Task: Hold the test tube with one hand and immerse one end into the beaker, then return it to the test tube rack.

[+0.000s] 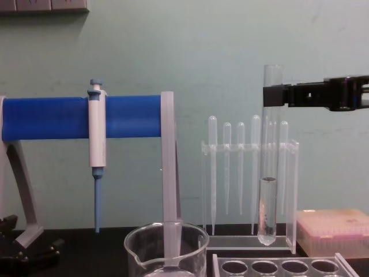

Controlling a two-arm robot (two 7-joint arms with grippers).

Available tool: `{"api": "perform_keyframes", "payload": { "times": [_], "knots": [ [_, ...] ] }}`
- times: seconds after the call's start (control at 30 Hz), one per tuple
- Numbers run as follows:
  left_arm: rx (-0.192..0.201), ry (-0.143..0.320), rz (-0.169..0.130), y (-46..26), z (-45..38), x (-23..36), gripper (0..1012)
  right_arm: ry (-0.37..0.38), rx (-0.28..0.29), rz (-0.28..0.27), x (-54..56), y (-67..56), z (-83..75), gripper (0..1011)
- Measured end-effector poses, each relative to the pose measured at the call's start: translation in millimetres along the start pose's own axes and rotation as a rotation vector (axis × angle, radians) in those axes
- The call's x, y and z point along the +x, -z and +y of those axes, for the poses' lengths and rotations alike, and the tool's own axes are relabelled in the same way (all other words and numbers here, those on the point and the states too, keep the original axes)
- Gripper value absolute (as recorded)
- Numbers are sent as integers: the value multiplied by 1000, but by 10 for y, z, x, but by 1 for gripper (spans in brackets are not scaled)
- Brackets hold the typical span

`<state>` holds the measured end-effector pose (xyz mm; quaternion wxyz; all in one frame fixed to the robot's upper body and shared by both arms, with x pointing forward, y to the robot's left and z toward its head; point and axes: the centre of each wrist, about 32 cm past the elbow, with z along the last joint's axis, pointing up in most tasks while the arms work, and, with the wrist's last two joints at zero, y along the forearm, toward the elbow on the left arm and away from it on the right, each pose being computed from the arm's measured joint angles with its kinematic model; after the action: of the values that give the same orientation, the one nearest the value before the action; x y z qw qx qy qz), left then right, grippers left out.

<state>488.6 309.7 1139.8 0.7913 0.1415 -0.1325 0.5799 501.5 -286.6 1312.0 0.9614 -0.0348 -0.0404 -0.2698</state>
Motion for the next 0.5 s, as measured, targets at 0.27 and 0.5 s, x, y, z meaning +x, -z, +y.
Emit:
{"api": "perform_keyframes", "payload": {
  "times": [0.27, 0.5],
  "knots": [
    [0, 0, 0, 0, 0, 0, 1000, 0, 0, 0, 0, 0, 0, 244],
    [0, 0, 0, 0, 0, 0, 1000, 0, 0, 0, 0, 0, 0, 244]
  ]
}}
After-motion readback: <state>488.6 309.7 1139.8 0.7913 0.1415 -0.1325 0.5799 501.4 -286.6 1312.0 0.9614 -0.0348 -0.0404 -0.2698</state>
